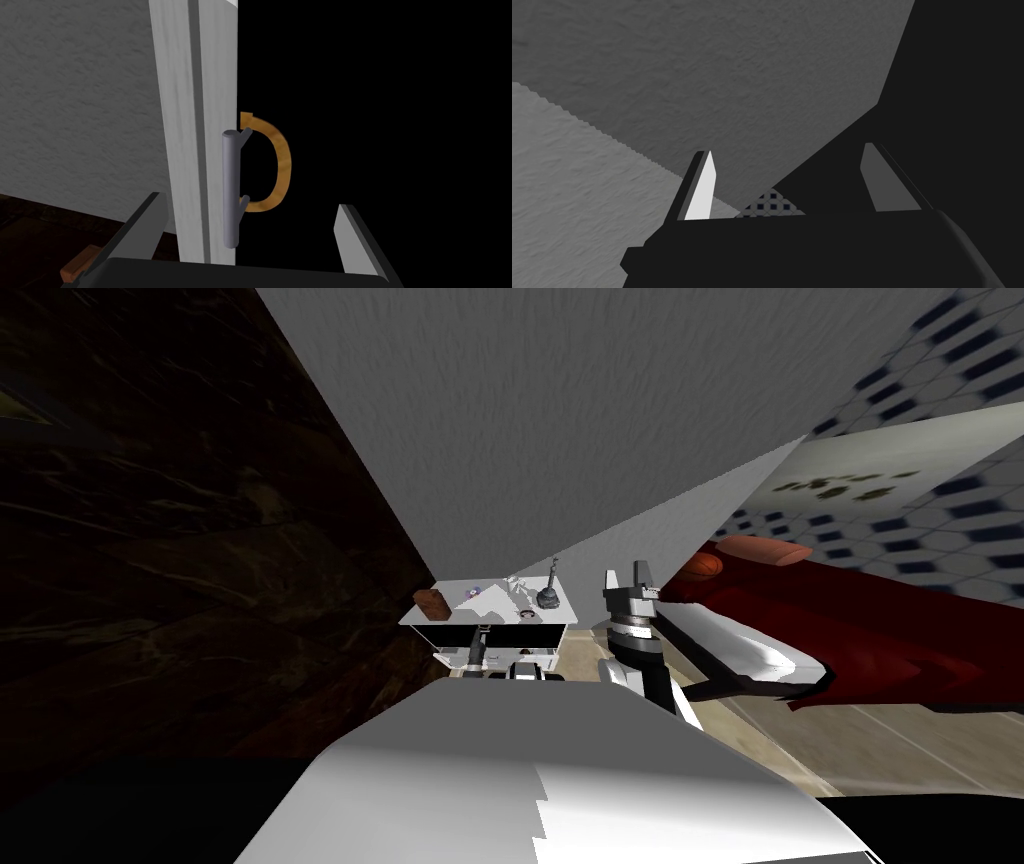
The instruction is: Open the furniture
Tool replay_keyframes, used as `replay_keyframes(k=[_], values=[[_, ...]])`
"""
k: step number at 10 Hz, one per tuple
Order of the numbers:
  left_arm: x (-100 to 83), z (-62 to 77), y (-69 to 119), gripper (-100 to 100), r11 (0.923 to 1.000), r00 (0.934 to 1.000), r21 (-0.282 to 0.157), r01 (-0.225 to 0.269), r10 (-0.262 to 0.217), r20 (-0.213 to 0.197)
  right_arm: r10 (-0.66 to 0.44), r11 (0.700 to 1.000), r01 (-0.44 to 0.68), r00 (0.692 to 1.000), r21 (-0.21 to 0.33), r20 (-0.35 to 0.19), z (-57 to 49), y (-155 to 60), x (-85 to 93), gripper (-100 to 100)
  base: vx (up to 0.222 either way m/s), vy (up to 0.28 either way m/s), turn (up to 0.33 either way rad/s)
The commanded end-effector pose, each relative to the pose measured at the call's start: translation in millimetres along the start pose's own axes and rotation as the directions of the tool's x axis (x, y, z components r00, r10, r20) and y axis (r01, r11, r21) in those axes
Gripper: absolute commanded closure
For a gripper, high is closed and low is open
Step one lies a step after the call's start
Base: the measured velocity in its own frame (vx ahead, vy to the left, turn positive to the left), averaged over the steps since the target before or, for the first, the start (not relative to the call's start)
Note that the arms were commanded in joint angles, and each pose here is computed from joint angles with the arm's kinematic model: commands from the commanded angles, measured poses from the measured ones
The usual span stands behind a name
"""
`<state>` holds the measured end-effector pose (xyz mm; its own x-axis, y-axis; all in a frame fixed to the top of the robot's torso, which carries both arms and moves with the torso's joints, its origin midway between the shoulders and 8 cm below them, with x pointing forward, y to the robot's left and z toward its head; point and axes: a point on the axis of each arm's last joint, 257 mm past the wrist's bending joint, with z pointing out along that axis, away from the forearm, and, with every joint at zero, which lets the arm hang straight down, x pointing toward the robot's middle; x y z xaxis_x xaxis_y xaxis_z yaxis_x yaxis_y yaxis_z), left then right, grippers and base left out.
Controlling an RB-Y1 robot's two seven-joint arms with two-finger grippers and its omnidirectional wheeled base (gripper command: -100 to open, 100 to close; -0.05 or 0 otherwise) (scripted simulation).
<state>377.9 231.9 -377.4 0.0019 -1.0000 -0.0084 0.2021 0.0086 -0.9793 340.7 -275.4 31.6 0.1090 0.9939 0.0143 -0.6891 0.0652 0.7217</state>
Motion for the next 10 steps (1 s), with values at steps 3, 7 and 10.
replay_keyframes(k=[3, 7, 10], values=[[-0.5, -25.7, 1.8, 100, 1.0, 1.0, -0.002, 0.0, 0.0, 0.005, 0.0, 1.0, 0.0, 1.0, 0.0, 0.0, 0.0, 0.0, 0.0, 0, 0.018, 0.004, -0.015], [-23.9, -23.8, 0.7, -100, 0.9987, 0.9986, 0.001, -0.051, 0.051, -0.012, 0.0, 1.0, 0.0, 1.0, 0.0, 0.0, 0.0, 0.0, 0.0, 0, 0.005, 0.0, -0.001], [-48.8, -19.1, -2.6, -100, 0.9945, 0.994, 0.004, -0.104, 0.105, -0.032, 0.0, 1.0, 0.0, 1.0, 0.0, 0.0, 0.0, 0.0, 0.0, 0, -0.012, -0.015, 0.012]])
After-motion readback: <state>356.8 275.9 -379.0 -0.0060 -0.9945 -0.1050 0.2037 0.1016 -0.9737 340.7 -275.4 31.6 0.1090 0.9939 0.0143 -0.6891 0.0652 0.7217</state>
